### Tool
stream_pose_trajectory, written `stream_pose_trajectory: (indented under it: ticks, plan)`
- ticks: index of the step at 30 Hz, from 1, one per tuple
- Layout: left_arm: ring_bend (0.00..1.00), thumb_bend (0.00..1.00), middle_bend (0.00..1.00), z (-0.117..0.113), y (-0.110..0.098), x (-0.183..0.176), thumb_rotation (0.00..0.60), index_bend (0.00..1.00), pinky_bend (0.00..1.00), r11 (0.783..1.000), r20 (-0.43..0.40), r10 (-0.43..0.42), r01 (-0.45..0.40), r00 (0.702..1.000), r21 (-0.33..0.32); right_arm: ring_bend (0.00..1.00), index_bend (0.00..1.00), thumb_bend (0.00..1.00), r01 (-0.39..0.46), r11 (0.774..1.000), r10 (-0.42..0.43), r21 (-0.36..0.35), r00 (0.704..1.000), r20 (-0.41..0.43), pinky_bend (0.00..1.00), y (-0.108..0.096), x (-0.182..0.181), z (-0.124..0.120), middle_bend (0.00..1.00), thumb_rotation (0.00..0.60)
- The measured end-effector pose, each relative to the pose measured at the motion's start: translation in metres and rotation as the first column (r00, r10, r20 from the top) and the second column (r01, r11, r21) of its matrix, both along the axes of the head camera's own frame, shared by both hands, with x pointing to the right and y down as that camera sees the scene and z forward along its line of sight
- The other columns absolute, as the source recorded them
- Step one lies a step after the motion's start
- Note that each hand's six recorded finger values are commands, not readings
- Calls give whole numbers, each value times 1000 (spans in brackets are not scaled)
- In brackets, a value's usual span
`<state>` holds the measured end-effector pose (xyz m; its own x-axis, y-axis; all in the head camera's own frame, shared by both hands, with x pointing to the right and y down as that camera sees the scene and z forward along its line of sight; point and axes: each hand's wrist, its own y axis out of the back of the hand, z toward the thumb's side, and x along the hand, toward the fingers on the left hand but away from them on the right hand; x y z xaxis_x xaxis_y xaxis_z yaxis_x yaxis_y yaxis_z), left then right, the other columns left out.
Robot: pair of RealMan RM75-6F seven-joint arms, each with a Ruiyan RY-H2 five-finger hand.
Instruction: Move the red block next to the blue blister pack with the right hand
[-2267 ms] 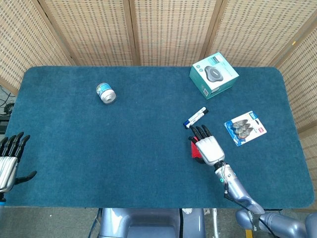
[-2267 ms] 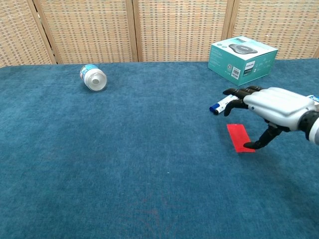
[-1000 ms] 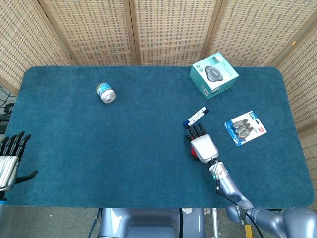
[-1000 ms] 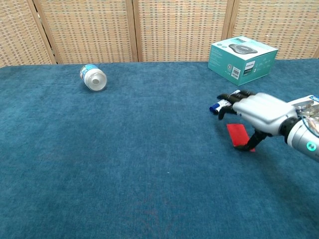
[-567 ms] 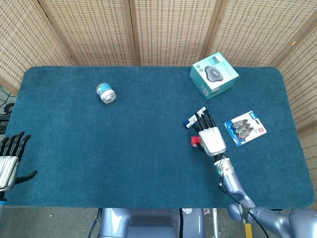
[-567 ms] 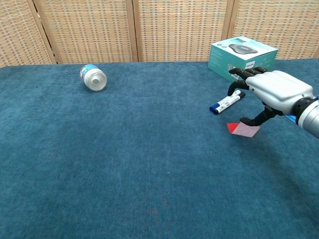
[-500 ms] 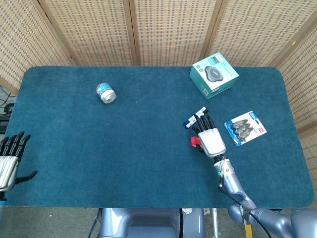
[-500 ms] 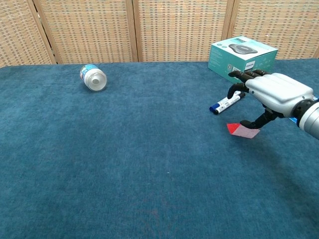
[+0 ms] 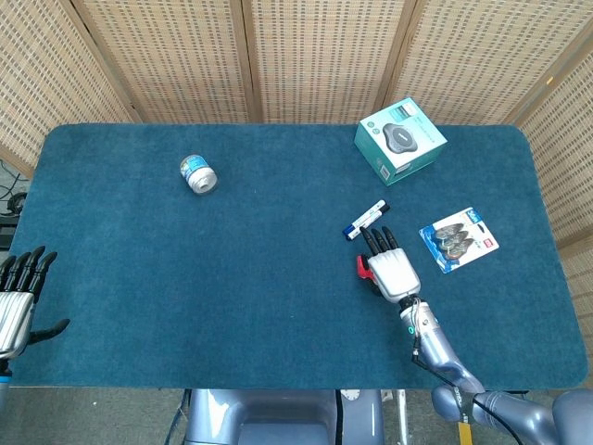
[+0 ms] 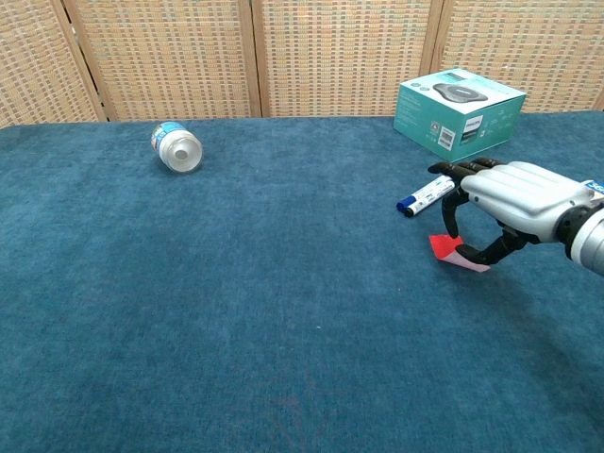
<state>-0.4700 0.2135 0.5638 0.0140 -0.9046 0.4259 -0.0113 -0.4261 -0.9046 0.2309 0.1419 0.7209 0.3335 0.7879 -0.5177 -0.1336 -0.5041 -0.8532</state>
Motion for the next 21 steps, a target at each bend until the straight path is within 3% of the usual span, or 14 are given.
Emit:
stream_pose_trajectory:
  ticks: [7, 17, 21]
  plan:
    - [0, 14, 0, 0, 0, 0, 600, 0, 0, 1000, 0, 1, -1, 1000, -1, 0, 568, 620, 9, 1000, -9, -16, 1000, -2, 0, 1, 0, 3, 0, 600]
    - [0, 15, 0, 0, 0, 0, 600, 0, 0, 1000, -1, 0, 0, 1000, -2, 0, 615, 620, 6, 1000, -6, -14, 1000, 6, 0, 0, 0, 4, 0, 600]
    - [0, 15, 0, 0, 0, 0, 600, 0, 0, 1000, -4, -1, 1, 1000, -4, 0, 616, 620, -1, 1000, 1, 9, 1000, -10, 0, -10, 4, 6, 0, 600]
